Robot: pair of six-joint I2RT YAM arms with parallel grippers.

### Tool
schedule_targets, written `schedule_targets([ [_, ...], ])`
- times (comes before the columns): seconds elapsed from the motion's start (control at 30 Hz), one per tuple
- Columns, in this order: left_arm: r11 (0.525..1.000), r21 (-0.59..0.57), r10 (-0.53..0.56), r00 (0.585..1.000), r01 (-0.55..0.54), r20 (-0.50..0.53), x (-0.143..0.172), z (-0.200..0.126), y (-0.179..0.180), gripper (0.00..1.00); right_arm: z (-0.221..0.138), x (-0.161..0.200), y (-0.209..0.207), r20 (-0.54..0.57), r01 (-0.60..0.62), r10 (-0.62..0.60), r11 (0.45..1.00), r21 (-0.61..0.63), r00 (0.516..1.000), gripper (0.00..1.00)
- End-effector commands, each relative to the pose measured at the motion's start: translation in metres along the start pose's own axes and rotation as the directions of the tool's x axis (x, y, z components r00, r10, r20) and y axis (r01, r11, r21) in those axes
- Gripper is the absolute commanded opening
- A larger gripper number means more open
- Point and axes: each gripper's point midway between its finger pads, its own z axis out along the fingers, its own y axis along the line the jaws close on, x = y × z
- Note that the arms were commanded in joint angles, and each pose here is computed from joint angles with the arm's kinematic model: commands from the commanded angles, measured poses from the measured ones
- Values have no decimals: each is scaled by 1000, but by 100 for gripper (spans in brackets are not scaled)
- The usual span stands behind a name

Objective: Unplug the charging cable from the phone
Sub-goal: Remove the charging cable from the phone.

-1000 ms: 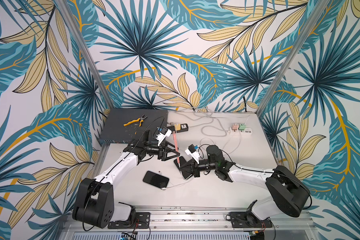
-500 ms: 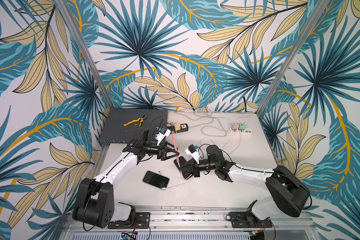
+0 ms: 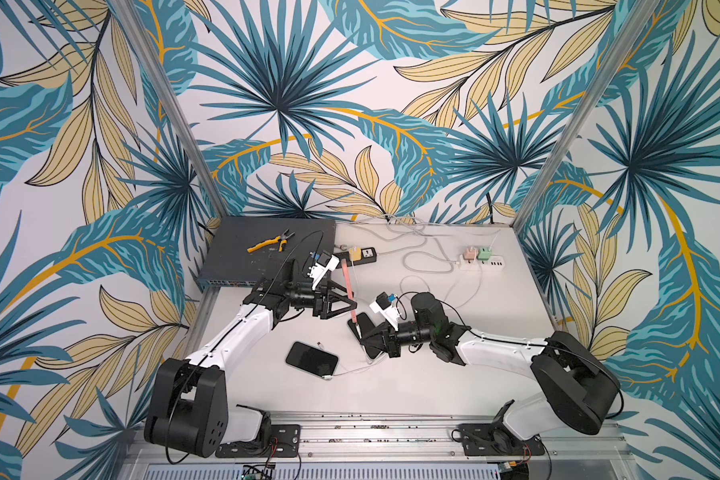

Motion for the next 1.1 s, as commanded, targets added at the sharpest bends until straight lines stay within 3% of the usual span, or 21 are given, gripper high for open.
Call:
schedule_targets([
  [0.0, 996, 30, 79, 997, -79, 19, -8, -4, -14, 41, -15, -1, -27, 25, -51, 47, 984, 172, 999, 1],
  [0.17, 996, 31, 77, 997, -78, 17, -6, -4, -13, 41, -46, -11, -63, 93, -124, 94, 908, 399, 991, 1],
  [0.27, 997, 31, 75, 997, -76, 16, -6, -4, -13, 41, -74, -13, -87, 134, -187, 137, 829, 527, 981, 1],
  [0.57, 996, 40, 78, 997, -79, 15, -5, -4, -14, 41, -123, 8, -142, 170, -285, 257, 523, 803, 951, 2],
  [0.67, 996, 47, 76, 997, -76, 14, -4, -4, -15, 41, -132, 10, -152, 186, -292, 267, 449, 844, 946, 3],
  [0.77, 996, 54, 73, 997, -74, 12, -3, -4, -15, 41, -129, 7, -157, 192, -298, 270, 442, 846, 944, 5],
  [0.9, 996, 62, 69, 998, -69, 9, -1, -4, -16, 41, -119, -1, -160, 192, -300, 265, 470, 830, 945, 8],
  [1.07, 995, 72, 65, 998, -66, 7, 1, -4, -17, 42, -112, -14, -160, 196, -301, 249, 514, 803, 948, 18],
])
